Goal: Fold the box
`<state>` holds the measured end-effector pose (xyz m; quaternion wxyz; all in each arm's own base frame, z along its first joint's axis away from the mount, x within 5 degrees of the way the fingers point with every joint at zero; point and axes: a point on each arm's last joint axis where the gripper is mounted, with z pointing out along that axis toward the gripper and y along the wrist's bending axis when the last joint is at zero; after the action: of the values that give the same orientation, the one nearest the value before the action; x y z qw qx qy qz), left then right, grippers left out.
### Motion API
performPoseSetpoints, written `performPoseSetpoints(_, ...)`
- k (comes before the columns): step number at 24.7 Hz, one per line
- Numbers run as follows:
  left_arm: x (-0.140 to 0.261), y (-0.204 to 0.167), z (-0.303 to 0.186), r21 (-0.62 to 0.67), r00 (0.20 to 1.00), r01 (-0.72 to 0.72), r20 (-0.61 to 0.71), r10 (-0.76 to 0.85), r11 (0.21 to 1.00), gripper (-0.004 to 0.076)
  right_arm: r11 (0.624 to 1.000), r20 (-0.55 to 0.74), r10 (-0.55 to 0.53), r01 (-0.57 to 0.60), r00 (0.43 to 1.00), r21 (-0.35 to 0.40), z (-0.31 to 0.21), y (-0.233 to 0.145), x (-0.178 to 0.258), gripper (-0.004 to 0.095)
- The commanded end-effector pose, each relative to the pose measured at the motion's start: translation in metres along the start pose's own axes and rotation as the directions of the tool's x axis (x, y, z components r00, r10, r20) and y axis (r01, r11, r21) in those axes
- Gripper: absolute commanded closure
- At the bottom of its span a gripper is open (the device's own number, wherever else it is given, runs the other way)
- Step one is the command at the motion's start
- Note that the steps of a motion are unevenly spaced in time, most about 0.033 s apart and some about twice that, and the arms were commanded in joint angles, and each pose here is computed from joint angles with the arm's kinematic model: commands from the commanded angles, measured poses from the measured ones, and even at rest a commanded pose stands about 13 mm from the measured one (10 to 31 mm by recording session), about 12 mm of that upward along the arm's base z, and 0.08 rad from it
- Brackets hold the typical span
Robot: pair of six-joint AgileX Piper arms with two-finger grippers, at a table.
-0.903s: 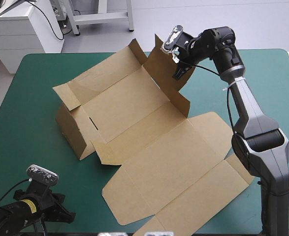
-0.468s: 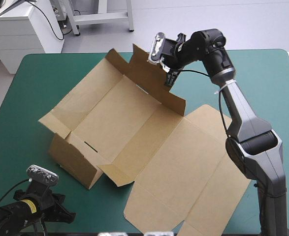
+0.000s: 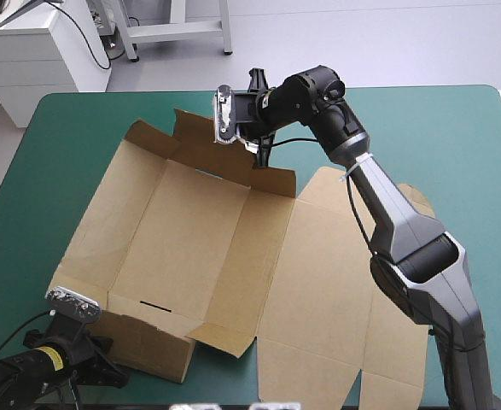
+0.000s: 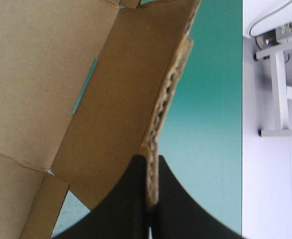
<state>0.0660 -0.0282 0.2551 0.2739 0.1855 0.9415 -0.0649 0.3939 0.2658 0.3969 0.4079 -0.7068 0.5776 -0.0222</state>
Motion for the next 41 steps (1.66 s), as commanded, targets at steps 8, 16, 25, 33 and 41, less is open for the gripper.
performPoseSetpoints(8,-0.009,0.0,-0.006,0.001,0.998,-0.001,0.059,0.001,1.0,0.0731,0.984,0.172,-0.164,0.148,0.971,0.103,-0.023,-0.001,-0.038,0.0929)
performPoseSetpoints(16,-0.009,0.0,-0.006,0.001,0.998,-0.001,0.059,0.001,1.0,0.0731,0.977,0.202,-0.213,0.206,0.956,0.054,-0.009,0.018,-0.062,0.0929)
performPoseSetpoints(25,-0.009,0.0,-0.006,0.001,0.998,-0.001,0.059,0.001,1.0,0.0731,0.977,0.086,-0.214,0.215,0.973,0.004,-0.006,0.02,-0.049,0.0929)
performPoseSetpoints(33,-0.009,0.0,-0.006,0.001,0.998,-0.001,0.059,0.001,1.0,0.0731,0.996,0.083,-0.067,0.061,0.994,0.068,-0.009,0.005,-0.036,0.0719)
performPoseSetpoints(41,-0.009,0.0,-0.006,0.001,0.998,-0.001,0.059,0.001,1.0,0.0731,0.988,0.126,0.103,-0.116,0.987,0.1,-0.011,0.001,-0.039,0.0284)
